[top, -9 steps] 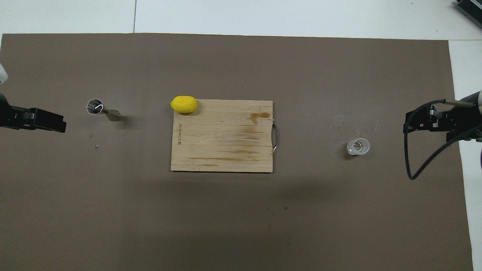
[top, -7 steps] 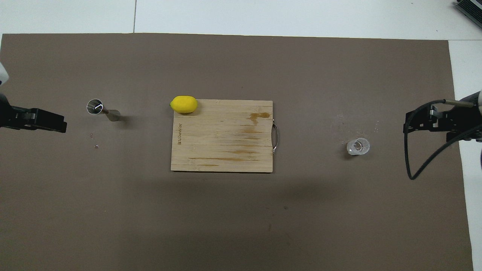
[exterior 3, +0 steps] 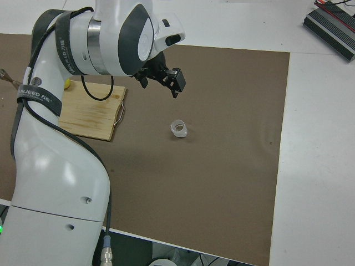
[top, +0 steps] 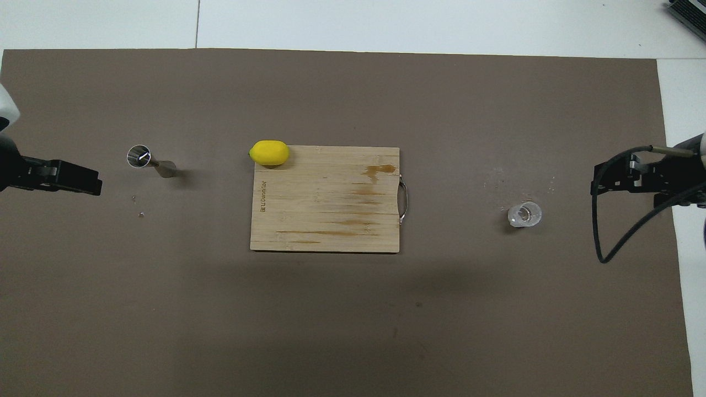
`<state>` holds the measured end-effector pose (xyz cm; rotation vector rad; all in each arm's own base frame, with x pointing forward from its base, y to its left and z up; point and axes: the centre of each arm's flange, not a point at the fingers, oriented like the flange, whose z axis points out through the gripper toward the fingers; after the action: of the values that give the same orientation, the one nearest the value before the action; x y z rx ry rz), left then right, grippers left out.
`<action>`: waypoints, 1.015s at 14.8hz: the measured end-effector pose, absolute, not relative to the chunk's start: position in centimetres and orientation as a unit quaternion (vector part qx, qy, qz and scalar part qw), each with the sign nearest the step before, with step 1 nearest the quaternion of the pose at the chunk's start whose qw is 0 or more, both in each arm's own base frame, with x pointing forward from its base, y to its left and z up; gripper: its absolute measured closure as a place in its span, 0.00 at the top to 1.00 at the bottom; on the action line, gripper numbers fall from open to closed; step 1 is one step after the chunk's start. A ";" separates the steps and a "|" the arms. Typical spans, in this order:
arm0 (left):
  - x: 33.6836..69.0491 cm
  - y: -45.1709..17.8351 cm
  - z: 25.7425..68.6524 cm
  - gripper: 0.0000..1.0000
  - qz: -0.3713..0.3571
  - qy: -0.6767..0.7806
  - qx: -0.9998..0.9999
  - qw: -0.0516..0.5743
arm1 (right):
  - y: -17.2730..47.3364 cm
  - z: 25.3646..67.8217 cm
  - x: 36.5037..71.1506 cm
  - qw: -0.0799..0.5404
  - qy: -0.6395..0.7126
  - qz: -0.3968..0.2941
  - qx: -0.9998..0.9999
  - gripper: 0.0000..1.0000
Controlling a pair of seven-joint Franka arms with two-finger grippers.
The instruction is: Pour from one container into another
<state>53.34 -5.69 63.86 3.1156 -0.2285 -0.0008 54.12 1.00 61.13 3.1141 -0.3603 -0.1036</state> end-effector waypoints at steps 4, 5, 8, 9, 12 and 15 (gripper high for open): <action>53.4 -5.3 63.9 1.00 0.000 -0.069 0.998 0.009 | 1.2 61.2 54.1 0.002 -0.113 -0.031 0.993 1.00; 53.4 -5.3 63.9 1.00 0.000 -0.069 0.998 0.009 | 1.3 61.2 54.1 0.002 -0.112 -0.030 0.993 1.00; 53.4 -5.4 63.9 1.00 0.000 -0.070 0.998 0.009 | 1.3 61.4 54.2 0.002 -0.112 -0.027 0.993 1.00; 53.4 -5.4 63.9 1.00 0.000 -0.070 0.997 0.009 | 1.3 61.6 54.2 0.002 -0.112 -0.025 0.993 1.00; 53.4 -5.6 63.9 1.00 0.000 -0.073 0.997 0.009 | 1.3 62.1 54.2 0.001 -0.112 -0.020 0.994 1.00; 53.4 -5.8 63.9 1.00 0.002 -0.074 0.997 0.009 | 1.4 62.7 54.2 0.000 -0.111 -0.015 0.994 1.00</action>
<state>53.38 -5.83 63.90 3.1154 -0.2325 0.0072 54.23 1.39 62.71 3.1210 -0.3494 -0.0481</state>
